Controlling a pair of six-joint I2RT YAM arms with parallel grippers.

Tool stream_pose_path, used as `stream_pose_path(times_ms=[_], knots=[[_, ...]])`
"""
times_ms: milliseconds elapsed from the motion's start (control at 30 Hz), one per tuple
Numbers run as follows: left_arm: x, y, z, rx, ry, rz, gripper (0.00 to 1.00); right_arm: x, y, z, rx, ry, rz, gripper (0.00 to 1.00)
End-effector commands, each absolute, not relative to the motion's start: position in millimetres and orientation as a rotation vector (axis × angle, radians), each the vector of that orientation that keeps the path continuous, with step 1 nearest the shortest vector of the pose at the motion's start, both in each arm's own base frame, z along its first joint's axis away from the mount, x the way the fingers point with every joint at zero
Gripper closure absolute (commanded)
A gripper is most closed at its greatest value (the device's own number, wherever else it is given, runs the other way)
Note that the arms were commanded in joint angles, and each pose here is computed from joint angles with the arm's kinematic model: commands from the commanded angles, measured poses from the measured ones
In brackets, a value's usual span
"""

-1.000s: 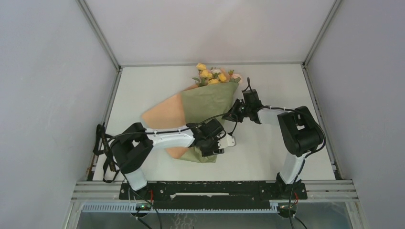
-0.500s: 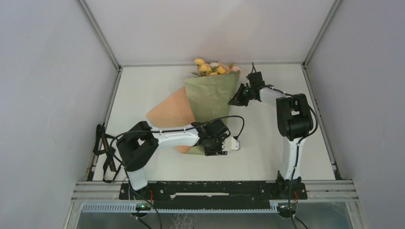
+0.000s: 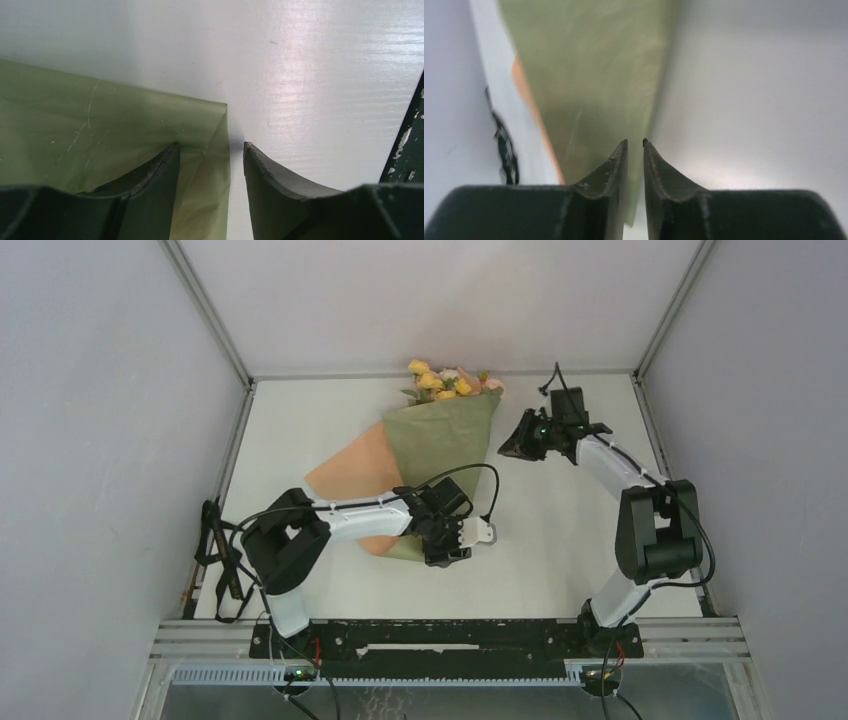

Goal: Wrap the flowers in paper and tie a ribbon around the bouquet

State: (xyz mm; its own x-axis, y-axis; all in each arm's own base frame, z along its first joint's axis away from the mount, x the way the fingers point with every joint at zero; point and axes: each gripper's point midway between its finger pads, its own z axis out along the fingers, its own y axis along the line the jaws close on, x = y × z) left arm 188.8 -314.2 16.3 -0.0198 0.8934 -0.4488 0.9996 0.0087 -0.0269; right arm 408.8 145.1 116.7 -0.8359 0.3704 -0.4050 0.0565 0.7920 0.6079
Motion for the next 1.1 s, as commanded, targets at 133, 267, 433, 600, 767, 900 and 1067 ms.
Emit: stream_pose_path(times_ms=[133, 267, 433, 600, 767, 900, 1067], knots=[[181, -316, 33, 1.862, 2.057, -0.66, 0.44, 341, 278, 95, -0.088, 2.512, 1.198, 0.84], [181, -316, 65, 1.796, 2.064, -0.748, 0.43, 337, 294, 57, -0.036, 2.593, 1.186, 0.89], [177, -288, 105, 1.616, 2.173, -0.974, 0.42, 335, 291, 31, 0.009, 2.658, 1.089, 0.9], [228, -233, 137, 1.035, 2.336, -1.132, 0.4, 330, 293, 29, -0.021, 2.669, 1.027, 0.9], [319, -113, 113, -0.058, 2.507, -1.007, 0.34, 325, 302, 33, -0.045, 2.658, 1.013, 0.9], [317, -69, 71, -0.456, 2.503, -0.882, 0.21, 322, 306, 37, -0.059, 2.651, 0.981, 0.9], [308, -51, 36, -0.687, 2.526, -0.728, 0.11, 321, 309, 40, -0.061, 2.644, 0.986, 0.9]])
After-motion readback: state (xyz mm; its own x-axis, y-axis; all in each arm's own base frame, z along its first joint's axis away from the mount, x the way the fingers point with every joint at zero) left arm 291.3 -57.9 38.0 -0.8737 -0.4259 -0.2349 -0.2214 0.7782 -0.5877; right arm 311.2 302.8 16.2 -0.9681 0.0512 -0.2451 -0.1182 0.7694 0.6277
